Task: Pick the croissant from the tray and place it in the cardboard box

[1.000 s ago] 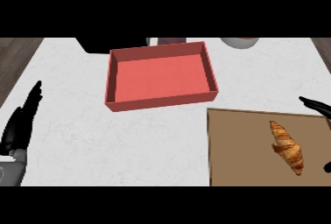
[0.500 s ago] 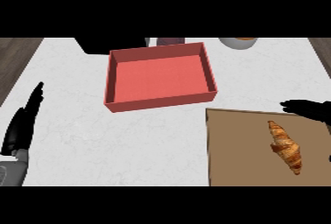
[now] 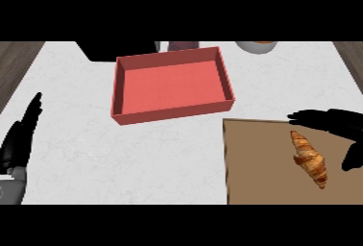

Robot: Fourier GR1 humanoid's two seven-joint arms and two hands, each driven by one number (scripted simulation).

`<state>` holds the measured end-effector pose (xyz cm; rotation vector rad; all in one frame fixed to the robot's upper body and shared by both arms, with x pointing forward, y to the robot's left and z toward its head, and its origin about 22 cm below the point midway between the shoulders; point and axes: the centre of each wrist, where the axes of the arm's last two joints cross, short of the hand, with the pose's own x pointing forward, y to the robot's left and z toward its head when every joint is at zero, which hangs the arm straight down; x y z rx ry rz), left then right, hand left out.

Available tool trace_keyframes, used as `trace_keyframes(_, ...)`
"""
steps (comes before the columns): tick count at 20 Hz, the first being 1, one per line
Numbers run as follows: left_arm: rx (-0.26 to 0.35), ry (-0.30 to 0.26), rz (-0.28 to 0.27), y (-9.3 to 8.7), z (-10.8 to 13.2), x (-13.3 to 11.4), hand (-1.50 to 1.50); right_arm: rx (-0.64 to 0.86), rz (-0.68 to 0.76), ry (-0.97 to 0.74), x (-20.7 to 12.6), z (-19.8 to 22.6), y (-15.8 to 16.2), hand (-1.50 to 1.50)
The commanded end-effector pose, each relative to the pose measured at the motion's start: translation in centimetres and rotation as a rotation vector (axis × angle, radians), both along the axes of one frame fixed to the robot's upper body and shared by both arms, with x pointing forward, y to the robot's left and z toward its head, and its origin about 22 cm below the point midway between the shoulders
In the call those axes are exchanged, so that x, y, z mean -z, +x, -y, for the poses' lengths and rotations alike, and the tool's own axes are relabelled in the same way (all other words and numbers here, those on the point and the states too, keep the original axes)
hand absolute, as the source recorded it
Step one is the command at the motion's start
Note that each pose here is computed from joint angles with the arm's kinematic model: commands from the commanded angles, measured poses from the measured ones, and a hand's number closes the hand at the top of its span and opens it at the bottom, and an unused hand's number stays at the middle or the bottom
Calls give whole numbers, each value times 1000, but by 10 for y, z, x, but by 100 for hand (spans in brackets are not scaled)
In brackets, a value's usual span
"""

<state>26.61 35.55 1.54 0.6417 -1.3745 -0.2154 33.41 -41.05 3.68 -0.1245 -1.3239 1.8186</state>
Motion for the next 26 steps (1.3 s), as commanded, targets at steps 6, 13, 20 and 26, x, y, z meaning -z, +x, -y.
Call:
trace_keyframes(6,-13,10,-4,8,-2,-8,0,-52,-52,19,18,3,5,-150)
trace_keyframes(13,-4,5,-7,-2,-3,3,0,-129,-93,81,17,-2,-4,-150)
trace_keyframes(20,-25,12,12,-9,-12,4,0,-169,-96,102,5,-12,-9,-150)
trace_keyframes(26,-4,-11,-4,-4,-15,-3,0,-132,-83,-38,15,-37,-22,-150)
